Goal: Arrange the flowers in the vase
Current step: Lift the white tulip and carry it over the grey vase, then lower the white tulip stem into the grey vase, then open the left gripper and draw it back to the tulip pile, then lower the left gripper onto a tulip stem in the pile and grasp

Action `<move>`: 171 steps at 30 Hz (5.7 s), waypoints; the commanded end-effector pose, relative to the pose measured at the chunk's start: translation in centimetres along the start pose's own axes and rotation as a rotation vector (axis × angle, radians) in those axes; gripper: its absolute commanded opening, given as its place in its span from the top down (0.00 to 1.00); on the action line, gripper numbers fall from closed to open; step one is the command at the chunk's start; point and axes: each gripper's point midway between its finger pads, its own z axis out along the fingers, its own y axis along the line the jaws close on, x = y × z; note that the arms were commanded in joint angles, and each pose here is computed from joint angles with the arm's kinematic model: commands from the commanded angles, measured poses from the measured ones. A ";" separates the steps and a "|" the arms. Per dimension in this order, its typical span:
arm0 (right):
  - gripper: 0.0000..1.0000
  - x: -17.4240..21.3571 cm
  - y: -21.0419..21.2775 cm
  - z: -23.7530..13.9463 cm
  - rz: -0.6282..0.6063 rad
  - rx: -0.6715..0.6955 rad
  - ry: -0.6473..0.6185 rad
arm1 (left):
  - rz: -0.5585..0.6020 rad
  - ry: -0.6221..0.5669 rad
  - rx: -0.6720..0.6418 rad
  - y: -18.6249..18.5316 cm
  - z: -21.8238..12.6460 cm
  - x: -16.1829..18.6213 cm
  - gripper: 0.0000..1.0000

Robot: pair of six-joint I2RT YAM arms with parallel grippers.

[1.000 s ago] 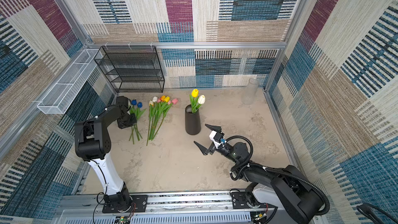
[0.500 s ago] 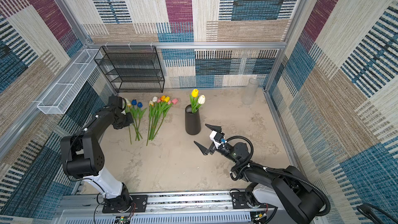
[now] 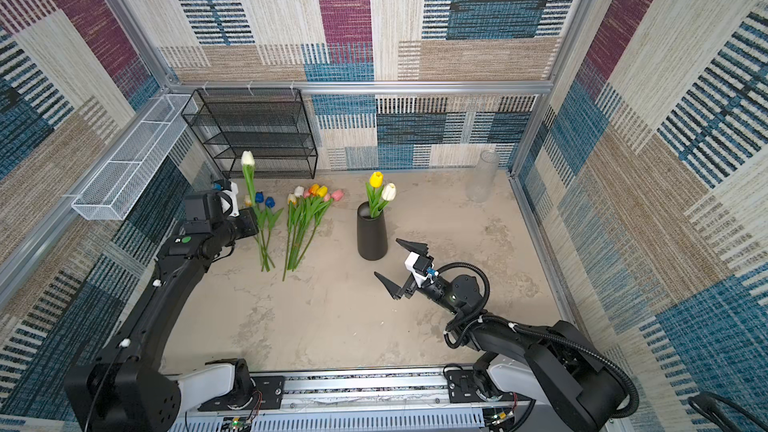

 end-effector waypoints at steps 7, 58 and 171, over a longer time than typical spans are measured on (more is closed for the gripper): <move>0.00 -0.8 0.2 -0.1 0.003 -0.012 -0.035 | 0.328 -0.416 0.681 -16.8 -7.6 -3.7 1.00; 0.00 -0.9 0.3 -0.3 -0.013 -0.008 -0.037 | 0.271 -0.530 0.917 -27.1 4.6 -0.4 1.00; 0.00 -0.6 2.3 0.7 -0.001 -0.156 -0.018 | 0.121 0.689 -0.409 10.2 14.3 10.1 0.89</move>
